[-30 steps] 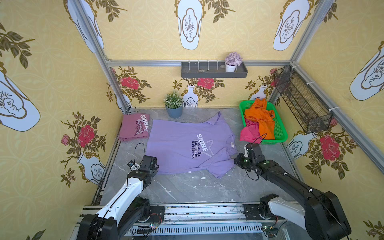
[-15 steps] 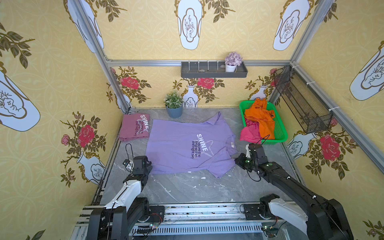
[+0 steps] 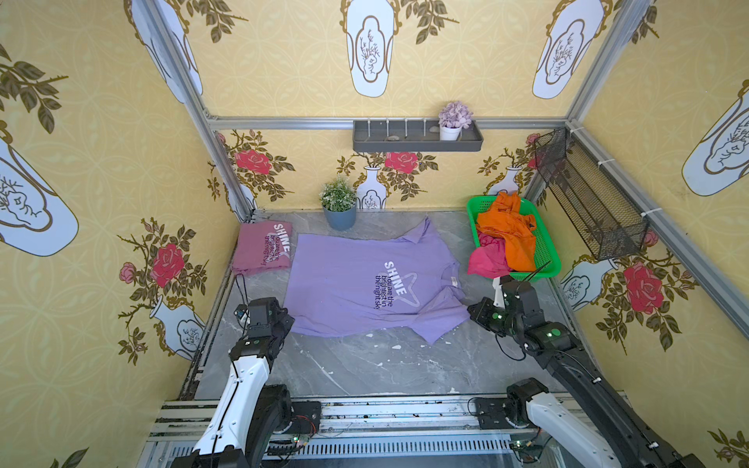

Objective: Fold and stack t-shirts
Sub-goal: Fold the T-shirt.

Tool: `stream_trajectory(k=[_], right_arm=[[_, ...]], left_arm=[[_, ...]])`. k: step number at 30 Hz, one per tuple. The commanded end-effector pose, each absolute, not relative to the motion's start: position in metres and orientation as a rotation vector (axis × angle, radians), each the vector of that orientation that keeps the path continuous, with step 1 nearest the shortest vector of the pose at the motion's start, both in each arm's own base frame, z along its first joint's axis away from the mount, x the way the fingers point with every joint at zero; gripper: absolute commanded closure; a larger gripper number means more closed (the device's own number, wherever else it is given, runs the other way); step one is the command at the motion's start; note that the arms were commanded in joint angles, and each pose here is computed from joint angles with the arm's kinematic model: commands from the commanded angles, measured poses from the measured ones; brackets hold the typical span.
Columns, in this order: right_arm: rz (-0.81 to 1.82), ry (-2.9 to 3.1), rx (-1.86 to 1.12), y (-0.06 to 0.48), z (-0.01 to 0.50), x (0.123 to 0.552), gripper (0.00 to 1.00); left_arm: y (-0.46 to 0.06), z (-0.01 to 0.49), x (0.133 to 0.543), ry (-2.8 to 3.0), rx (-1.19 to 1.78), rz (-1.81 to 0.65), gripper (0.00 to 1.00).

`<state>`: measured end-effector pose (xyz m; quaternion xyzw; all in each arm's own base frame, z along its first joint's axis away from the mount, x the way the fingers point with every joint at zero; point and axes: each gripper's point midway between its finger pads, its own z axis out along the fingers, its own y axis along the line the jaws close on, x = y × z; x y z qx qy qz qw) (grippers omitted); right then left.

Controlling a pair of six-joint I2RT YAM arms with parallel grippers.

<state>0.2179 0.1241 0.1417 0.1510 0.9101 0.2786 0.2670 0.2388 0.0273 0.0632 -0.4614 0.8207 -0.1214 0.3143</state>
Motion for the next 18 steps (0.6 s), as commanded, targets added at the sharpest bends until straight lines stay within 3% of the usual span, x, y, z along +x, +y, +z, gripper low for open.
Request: stream_trajectory(k=[1, 18], right_arm=[[0.669, 2.528, 0.46, 0.112, 0.129, 0.204, 1.0], [0.588, 2.555, 0.563, 0.091, 0.132, 0.178, 1.0]], left_arm=[[0.029, 0.064, 0.236, 2.172, -1.21, -0.314, 1.0], [0.038, 0.079, 0.246, 2.106, -1.209, -0.379, 1.0]])
